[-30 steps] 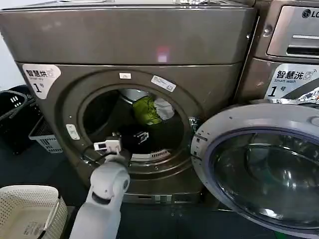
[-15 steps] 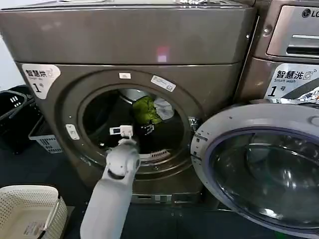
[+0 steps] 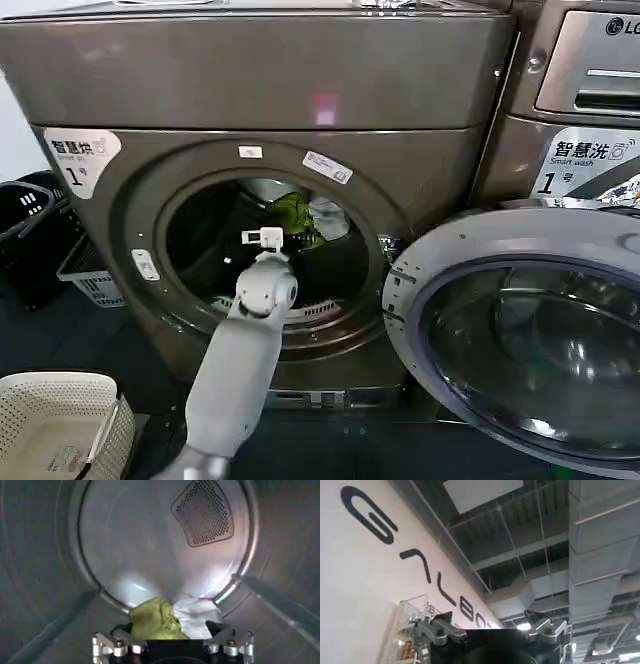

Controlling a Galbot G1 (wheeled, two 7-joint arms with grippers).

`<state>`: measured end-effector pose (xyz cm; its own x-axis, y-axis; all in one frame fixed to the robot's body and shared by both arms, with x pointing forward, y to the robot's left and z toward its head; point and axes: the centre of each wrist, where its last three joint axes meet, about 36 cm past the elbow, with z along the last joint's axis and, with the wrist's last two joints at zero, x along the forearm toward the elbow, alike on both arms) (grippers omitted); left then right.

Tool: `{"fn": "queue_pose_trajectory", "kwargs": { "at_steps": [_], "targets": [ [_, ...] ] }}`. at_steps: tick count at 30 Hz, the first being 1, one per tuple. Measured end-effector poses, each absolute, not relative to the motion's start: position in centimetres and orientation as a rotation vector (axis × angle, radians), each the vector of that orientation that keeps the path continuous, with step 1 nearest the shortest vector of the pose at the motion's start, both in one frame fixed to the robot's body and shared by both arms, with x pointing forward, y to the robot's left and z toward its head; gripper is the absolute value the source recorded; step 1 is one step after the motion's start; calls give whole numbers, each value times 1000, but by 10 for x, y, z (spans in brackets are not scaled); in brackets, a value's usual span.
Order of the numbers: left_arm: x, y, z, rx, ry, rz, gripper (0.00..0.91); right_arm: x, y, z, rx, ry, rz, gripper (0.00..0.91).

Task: Grasp the clothes from the dryer.

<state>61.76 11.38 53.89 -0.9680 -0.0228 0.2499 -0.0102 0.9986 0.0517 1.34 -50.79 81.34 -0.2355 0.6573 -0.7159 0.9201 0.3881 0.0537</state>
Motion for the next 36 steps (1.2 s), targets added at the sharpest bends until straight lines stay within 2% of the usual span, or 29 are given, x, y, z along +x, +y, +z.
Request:
{"fn": "queue_pose_trajectory", "kwargs": {
  "at_steps": [9,36],
  "targets": [
    [658,112,543,46,-2892,-78,907,14,-510,814,1342,1983,-498,907],
    [741,128,526,32,-2833,-222,907,15,-512,816,1312,1991,-486,907]
  ]
}}
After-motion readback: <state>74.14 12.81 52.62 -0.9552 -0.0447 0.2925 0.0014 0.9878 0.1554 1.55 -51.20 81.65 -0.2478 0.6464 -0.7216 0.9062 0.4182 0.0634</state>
